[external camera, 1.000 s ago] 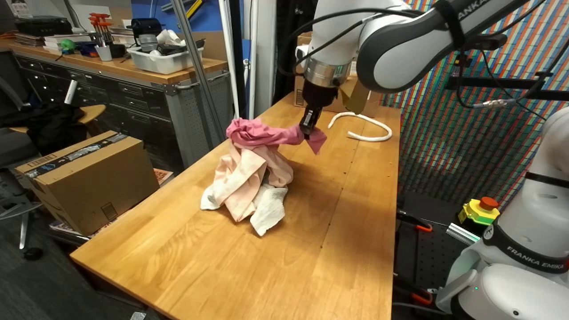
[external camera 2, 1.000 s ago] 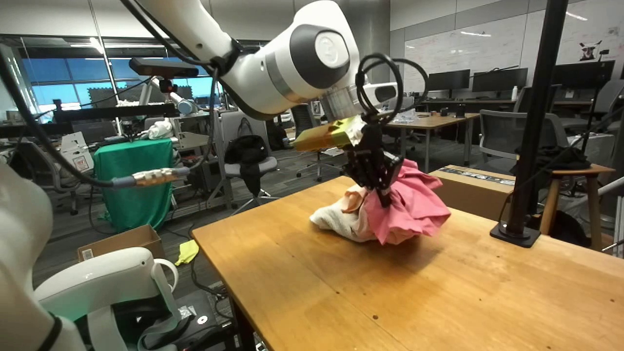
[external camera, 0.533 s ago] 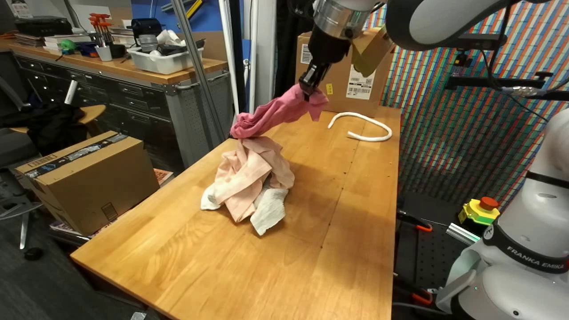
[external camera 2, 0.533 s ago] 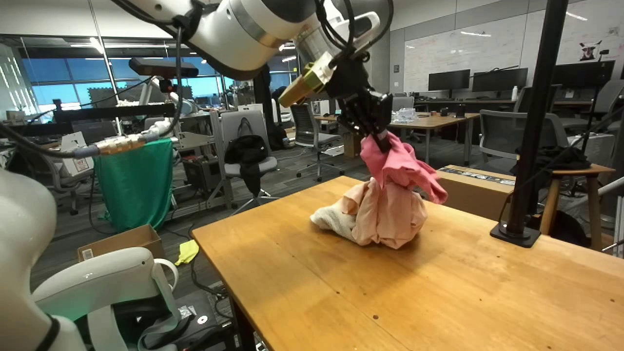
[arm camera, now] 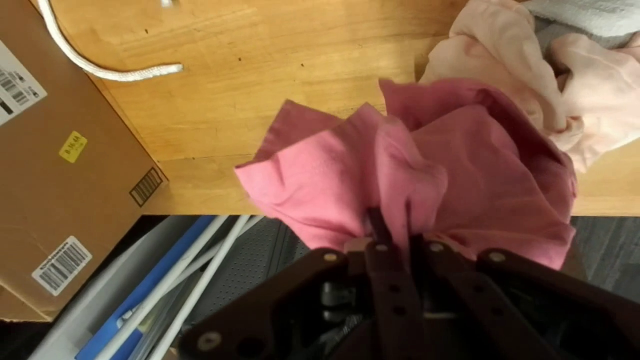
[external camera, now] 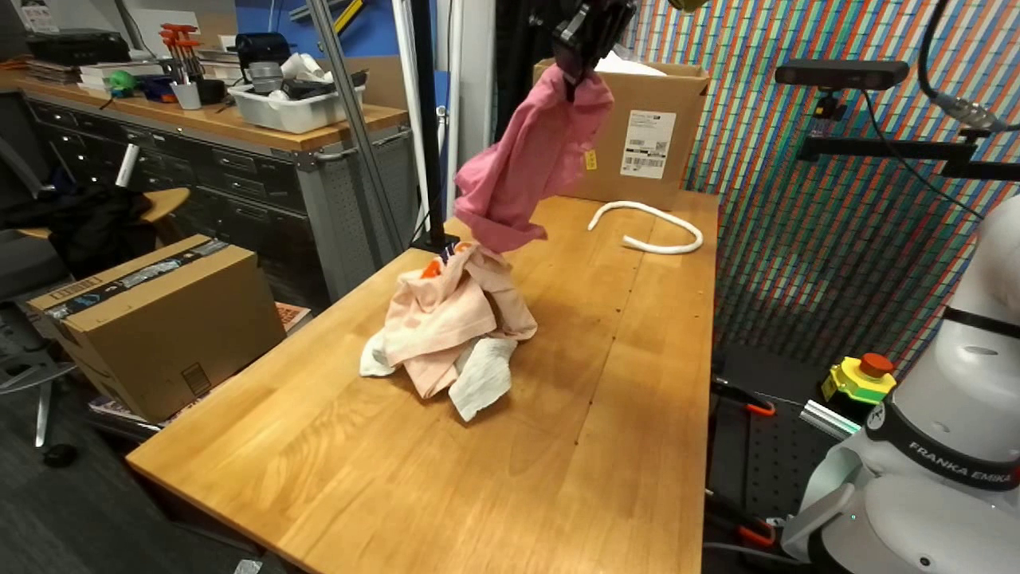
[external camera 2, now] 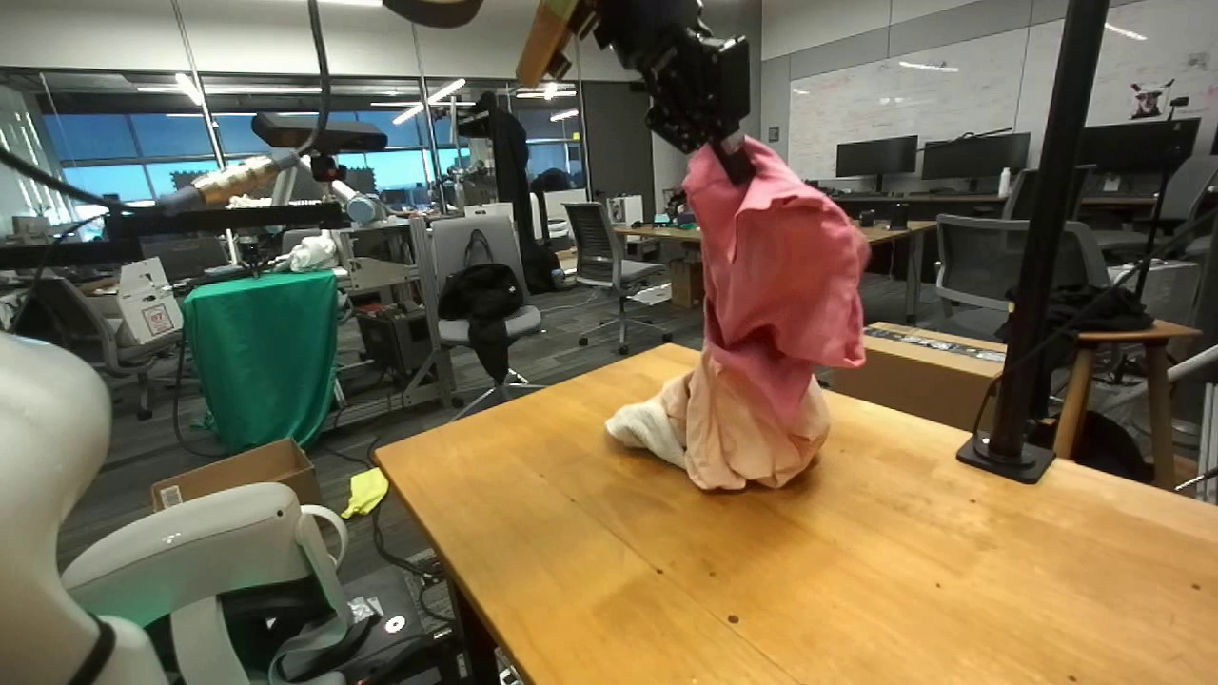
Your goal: Separate the items on the table.
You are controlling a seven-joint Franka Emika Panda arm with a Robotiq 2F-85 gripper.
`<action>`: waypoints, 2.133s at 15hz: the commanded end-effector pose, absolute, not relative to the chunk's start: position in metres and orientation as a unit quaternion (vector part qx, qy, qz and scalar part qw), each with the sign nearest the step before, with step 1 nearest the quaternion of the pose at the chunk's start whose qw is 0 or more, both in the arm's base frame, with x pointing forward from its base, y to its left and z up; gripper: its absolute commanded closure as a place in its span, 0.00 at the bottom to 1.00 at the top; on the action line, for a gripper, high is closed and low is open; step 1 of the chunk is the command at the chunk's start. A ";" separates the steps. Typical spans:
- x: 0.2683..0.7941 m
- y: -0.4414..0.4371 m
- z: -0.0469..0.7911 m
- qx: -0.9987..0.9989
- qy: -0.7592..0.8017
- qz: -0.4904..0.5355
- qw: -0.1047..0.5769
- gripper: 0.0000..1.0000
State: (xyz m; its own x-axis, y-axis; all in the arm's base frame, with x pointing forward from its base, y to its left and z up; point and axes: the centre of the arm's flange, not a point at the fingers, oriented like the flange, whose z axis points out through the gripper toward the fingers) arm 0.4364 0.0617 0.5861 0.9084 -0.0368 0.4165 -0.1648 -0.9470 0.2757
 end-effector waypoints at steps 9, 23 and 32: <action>0.444 0.005 0.680 0.976 -0.119 0.149 0.101 0.96; 0.570 -0.130 0.725 0.969 -0.202 0.139 0.035 0.96; 0.635 -0.195 0.713 0.952 -0.263 0.154 -0.006 0.97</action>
